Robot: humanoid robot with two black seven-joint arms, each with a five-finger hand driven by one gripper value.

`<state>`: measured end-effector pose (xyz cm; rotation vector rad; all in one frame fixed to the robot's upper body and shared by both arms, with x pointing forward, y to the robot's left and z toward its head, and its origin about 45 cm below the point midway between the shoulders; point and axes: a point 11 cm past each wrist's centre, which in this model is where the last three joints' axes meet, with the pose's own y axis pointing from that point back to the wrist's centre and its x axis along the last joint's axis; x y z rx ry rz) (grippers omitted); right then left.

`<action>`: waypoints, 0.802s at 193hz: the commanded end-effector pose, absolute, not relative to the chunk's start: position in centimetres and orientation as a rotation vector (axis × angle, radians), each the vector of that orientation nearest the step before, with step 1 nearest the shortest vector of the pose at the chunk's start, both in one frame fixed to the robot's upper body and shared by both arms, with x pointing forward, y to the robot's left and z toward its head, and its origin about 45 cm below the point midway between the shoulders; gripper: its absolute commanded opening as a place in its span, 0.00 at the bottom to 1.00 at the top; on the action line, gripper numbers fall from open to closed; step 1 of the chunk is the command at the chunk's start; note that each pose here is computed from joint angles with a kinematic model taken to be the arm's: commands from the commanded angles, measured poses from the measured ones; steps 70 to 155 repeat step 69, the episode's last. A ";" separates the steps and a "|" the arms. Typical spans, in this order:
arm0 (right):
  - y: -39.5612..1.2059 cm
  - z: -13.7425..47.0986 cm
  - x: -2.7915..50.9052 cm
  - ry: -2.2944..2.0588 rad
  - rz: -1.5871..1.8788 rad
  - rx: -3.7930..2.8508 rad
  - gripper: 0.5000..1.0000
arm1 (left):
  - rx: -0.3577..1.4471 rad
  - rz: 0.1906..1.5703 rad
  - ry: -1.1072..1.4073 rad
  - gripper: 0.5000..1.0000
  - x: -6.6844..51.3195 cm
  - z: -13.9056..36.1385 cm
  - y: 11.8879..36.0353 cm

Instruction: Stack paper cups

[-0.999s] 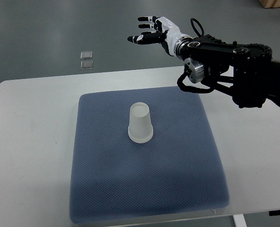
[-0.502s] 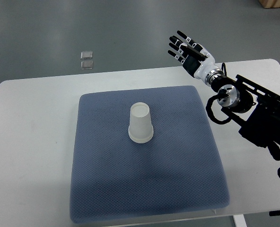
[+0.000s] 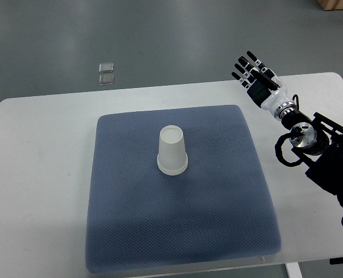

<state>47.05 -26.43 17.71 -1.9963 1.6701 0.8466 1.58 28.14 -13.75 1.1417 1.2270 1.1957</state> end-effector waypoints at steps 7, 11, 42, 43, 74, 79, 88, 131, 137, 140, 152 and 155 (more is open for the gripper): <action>-26.3 17.5 47.0 1.672 0.849 -2.004 0.86 | 1.142 1.196 1.227 1.00 1.6 -13.8 28.1; -26.3 17.5 46.9 1.673 0.850 -2.003 0.86 | 1.142 1.196 1.227 1.00 1.6 -13.8 28.1; -26.4 17.1 46.7 1.672 0.859 -2.003 0.86 | 1.138 1.192 1.229 1.00 1.6 -13.7 28.0; -26.4 17.1 46.7 1.672 0.859 -2.003 0.86 | 1.138 1.192 1.229 1.00 1.6 -13.7 28.0; -26.4 17.1 46.7 1.672 0.859 -2.003 0.86 | 1.137 1.191 1.230 1.00 1.6 -13.7 27.9; -26.4 17.1 46.7 1.672 0.859 -2.003 0.86 | 1.137 1.191 1.230 1.00 1.6 -13.7 27.9; -26.4 17.1 46.7 1.672 0.859 -2.003 0.86 | 1.137 1.191 1.230 1.00 1.6 -13.7 27.9; -26.4 17.1 46.7 1.672 0.859 -2.003 0.86 | 1.137 1.191 1.230 1.00 1.6 -13.7 27.9; -26.4 17.1 46.7 1.672 0.859 -2.003 0.86 | 1.137 1.191 1.230 1.00 1.6 -13.7 27.9; -26.4 17.1 46.7 1.672 0.859 -2.003 0.86 | 1.137 1.191 1.230 1.00 1.6 -13.7 27.9; -26.4 17.1 46.7 1.672 0.859 -2.003 0.86 | 1.137 1.191 1.230 1.00 1.6 -13.7 27.9; -26.4 17.1 46.7 1.672 0.859 -2.003 0.86 | 1.137 1.191 1.230 1.00 1.6 -13.7 27.9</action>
